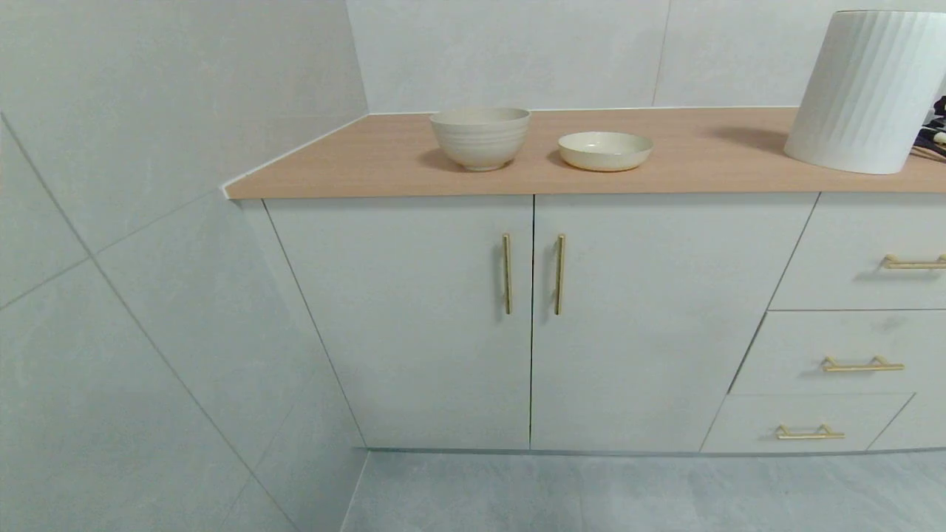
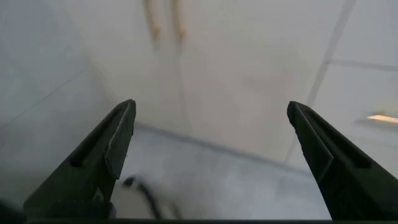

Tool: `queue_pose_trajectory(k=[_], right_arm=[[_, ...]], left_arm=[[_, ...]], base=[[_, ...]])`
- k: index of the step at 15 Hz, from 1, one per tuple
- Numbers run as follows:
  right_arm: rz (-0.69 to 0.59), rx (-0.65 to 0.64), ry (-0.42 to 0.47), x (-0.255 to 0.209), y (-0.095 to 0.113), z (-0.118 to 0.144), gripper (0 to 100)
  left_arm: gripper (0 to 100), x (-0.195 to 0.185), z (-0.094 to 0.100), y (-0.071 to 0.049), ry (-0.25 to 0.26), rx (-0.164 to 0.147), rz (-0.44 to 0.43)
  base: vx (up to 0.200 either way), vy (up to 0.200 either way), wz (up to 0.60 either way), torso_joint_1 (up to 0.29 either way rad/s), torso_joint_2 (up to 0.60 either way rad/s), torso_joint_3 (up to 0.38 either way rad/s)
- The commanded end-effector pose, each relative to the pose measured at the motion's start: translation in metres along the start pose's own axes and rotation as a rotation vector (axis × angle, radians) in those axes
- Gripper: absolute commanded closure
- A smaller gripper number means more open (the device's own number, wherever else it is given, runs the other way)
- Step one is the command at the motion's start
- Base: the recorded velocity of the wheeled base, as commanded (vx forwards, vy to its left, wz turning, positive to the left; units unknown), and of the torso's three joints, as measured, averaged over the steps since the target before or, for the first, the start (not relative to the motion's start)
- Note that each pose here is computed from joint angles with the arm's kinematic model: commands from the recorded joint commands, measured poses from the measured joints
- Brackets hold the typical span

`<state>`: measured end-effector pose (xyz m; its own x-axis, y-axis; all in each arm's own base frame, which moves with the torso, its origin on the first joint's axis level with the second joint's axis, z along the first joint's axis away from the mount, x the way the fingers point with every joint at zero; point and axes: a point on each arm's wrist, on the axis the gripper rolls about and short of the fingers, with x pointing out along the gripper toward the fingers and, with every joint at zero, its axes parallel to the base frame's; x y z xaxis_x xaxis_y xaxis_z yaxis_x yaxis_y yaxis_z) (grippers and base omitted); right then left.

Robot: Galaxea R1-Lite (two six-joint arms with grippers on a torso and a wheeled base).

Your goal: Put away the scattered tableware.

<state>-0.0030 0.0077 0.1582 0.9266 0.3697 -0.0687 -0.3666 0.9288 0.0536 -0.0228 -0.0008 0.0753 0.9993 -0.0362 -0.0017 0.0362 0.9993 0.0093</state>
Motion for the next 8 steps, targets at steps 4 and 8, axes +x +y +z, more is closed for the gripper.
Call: queue_pose_trajectory(k=[4,8], right_arm=[[0.262,0.083,0.336,0.119,-0.012,0.055,0],[0.383,0.094,0.274,0.227,0.003,0.059,0]], left_arm=[[0,0.000,0.000,0.000,0.000,0.000,0.001],[0,0.000,0.000,0.000,0.000,0.000,-0.001]], base=[[0.000,0.000,0.00,0.000,0.00,0.000],[0.000,0.000,0.00,0.000,0.00,0.000]])
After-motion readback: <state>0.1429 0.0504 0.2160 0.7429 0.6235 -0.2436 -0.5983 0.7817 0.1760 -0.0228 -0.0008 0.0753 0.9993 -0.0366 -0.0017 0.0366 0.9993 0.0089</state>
